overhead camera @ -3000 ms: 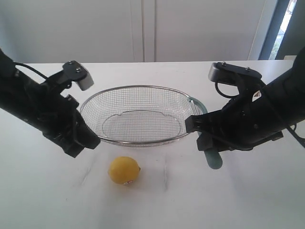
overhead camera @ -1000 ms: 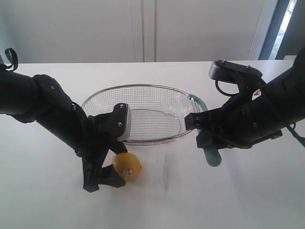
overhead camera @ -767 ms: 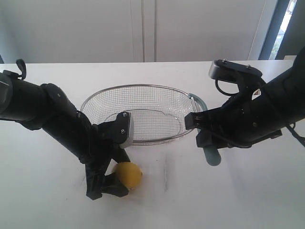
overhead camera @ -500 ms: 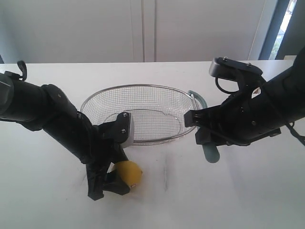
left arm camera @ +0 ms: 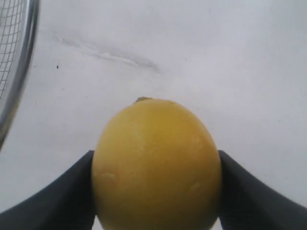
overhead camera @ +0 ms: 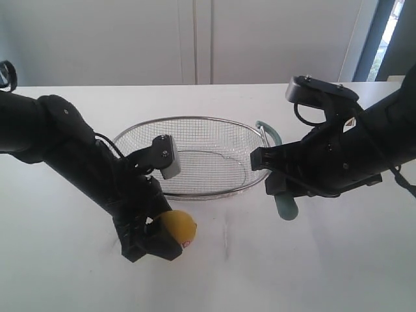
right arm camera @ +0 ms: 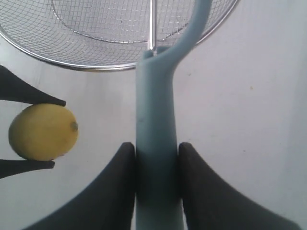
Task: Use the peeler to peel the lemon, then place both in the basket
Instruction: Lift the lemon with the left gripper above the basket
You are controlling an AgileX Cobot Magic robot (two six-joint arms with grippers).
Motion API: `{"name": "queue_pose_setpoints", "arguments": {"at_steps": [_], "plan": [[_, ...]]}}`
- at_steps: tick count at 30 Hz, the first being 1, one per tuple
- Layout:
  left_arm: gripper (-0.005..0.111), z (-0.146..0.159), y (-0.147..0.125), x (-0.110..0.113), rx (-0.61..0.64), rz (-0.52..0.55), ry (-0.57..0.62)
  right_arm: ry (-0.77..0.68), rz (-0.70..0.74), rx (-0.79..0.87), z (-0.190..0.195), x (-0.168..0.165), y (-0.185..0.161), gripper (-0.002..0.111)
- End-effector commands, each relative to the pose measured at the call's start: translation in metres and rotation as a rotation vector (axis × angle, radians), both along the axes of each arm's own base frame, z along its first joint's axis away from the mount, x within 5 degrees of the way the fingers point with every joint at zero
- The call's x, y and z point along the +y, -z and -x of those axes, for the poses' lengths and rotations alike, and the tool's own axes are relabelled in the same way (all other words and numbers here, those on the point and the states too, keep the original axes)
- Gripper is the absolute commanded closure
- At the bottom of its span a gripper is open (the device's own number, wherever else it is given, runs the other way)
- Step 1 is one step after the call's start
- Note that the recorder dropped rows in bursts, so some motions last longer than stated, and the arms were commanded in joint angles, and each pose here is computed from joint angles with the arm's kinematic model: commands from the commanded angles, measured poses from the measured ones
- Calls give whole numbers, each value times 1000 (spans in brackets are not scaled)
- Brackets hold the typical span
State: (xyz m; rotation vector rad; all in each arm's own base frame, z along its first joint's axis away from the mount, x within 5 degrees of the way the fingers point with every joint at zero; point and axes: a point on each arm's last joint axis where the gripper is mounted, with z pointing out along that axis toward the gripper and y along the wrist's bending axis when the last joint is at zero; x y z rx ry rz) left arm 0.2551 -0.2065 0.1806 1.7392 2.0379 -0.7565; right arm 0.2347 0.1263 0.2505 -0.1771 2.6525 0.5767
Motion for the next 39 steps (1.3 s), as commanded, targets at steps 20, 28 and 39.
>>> {"name": "queue_pose_setpoints", "arguments": {"at_steps": [20,28,39], "plan": [[107,32,-114,16,-211,259,-190,-99,-41,28,7,4,-3,108],[107,20,-137,8,-353,521,-240,-103,-109,6,5,10,0,108],[107,9,-134,12,-242,670,-215,-161,-236,-52,3,21,-7,108]]}}
